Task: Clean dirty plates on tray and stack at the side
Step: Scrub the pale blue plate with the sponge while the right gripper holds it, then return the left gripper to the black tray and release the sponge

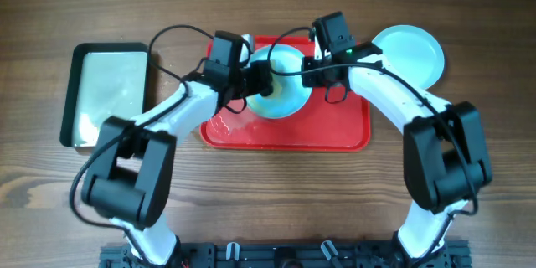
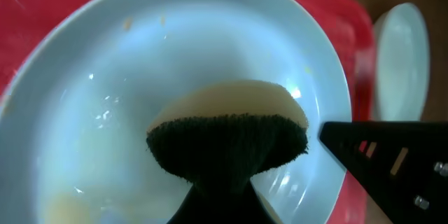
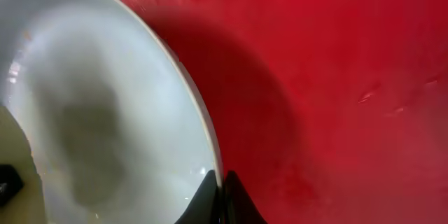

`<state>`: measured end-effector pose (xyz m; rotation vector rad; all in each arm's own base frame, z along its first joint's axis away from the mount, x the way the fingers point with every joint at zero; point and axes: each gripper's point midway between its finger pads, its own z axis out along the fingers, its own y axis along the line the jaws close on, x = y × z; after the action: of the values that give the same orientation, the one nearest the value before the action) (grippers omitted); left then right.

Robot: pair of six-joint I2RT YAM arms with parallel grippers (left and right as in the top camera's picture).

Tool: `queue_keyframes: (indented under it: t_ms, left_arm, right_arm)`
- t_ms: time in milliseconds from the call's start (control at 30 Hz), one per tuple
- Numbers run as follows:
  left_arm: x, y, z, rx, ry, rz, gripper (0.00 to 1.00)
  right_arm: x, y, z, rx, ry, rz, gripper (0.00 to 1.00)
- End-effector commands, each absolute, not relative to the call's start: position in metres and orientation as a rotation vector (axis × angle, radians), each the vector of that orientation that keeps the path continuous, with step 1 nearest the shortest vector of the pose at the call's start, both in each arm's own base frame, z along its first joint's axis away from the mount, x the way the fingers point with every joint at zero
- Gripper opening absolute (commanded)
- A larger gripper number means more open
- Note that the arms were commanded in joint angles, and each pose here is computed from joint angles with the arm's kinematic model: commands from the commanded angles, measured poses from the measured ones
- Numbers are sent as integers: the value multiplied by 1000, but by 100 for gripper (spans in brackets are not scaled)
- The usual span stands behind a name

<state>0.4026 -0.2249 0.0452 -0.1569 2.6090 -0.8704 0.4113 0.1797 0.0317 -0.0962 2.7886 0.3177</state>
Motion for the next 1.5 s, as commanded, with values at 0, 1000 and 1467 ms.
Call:
queue_keyframes:
  t_ms: [0, 1000, 1467]
  left_arm:
    - [407, -222, 17, -176, 2635, -830, 4]
    - [393, 85, 141, -1055, 2217, -69, 4]
    - [361, 170, 52, -1416, 2266, -30, 4]
  right_arm:
    - [397, 190, 5, -84, 2870, 401, 4]
    - [434, 189, 156, -755, 2298, -143, 4]
    - [386, 285, 331, -1037, 1474, -938, 4]
